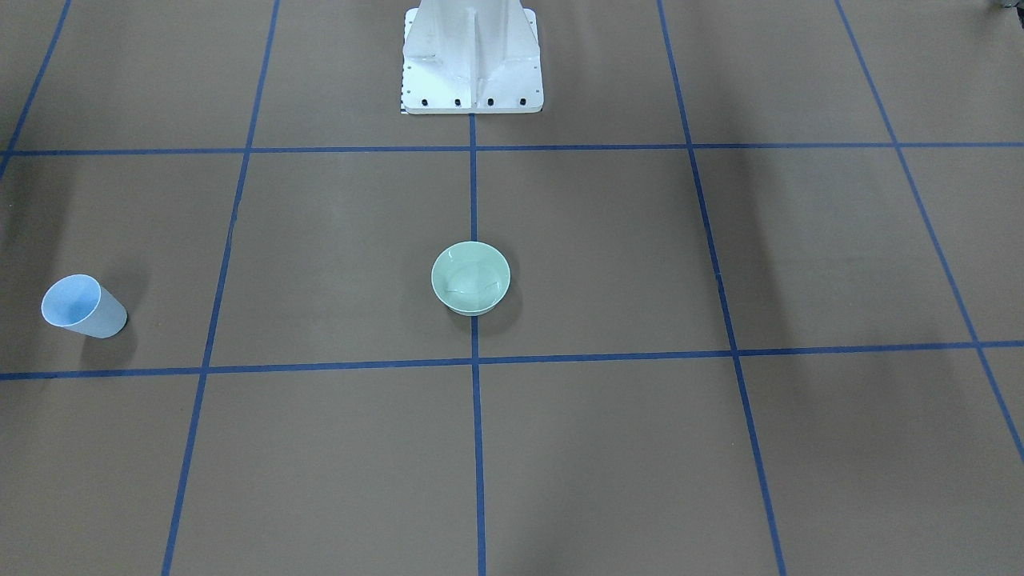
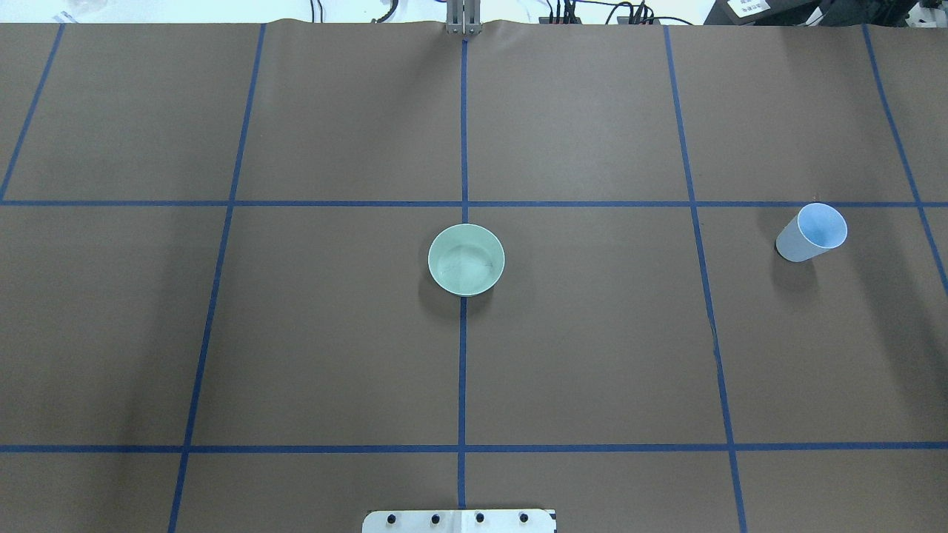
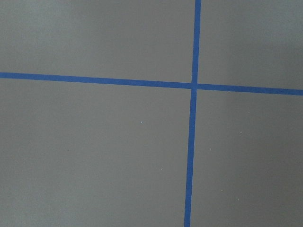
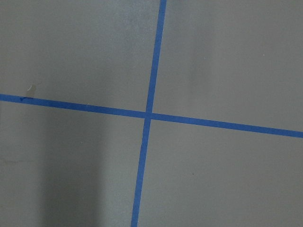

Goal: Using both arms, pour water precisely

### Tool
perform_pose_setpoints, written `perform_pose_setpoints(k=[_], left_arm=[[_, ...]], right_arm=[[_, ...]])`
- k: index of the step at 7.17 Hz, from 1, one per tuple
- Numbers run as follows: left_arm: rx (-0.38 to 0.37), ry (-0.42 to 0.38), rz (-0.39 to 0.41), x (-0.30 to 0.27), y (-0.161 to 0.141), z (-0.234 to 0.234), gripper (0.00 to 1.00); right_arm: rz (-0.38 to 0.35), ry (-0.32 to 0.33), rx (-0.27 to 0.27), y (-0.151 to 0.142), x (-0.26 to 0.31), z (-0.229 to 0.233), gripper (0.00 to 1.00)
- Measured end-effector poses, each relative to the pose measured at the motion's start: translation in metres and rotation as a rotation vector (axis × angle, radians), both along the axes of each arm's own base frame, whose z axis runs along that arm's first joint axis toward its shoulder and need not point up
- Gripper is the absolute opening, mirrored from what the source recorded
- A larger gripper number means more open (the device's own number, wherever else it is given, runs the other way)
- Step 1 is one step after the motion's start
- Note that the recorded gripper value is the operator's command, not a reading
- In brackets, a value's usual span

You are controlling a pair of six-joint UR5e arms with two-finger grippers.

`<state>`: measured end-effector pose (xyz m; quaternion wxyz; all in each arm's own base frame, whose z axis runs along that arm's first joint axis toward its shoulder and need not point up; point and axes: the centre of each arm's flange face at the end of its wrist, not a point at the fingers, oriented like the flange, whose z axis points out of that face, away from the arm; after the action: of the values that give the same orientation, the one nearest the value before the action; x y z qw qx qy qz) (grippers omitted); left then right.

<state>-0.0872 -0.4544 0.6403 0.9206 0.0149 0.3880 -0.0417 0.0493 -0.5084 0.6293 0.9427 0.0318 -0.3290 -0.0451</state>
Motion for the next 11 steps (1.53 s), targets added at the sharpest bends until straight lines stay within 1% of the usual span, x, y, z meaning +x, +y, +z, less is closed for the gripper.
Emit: perform_pose_setpoints(k=[2,4,5,6,7,8,9,11], left_arm=[[0.025,-0.003,0.002,0.0,-0.002,-0.009,1.0],[0.094,-0.01,-0.001,0.001,-0.008,-0.045,1.0],[0.175,-0.011,0.002,0.003,-0.022,-0.076,1.0],[0.283,-0.014,0.009,0.006,-0.039,-0.108,1.0],[0.365,-0.01,0.028,0.018,-0.053,-0.132,1.0],[0.394,0.007,0.028,0.037,-0.064,-0.155,1.0],[0.383,0.04,-0.004,0.06,-0.073,-0.18,1.0],[0.398,0.134,-0.026,0.13,-0.078,-0.219,1.0]], right_arm=[[0.001,-0.001,-0.004,0.001,-0.001,0.001,1.0],[0.001,-0.001,-0.006,0.001,-0.001,0.001,1.0],[0.001,-0.001,-0.006,0.001,-0.001,0.002,1.0],[0.001,-0.001,-0.006,0.001,-0.001,0.002,1.0],[0.0,-0.001,-0.006,0.002,-0.001,0.002,1.0],[0.0,-0.001,-0.006,0.002,-0.001,0.002,1.0],[0.0,-0.001,-0.006,0.002,-0.001,0.002,1.0],[0.0,-0.002,-0.007,0.002,-0.001,0.002,1.0]])
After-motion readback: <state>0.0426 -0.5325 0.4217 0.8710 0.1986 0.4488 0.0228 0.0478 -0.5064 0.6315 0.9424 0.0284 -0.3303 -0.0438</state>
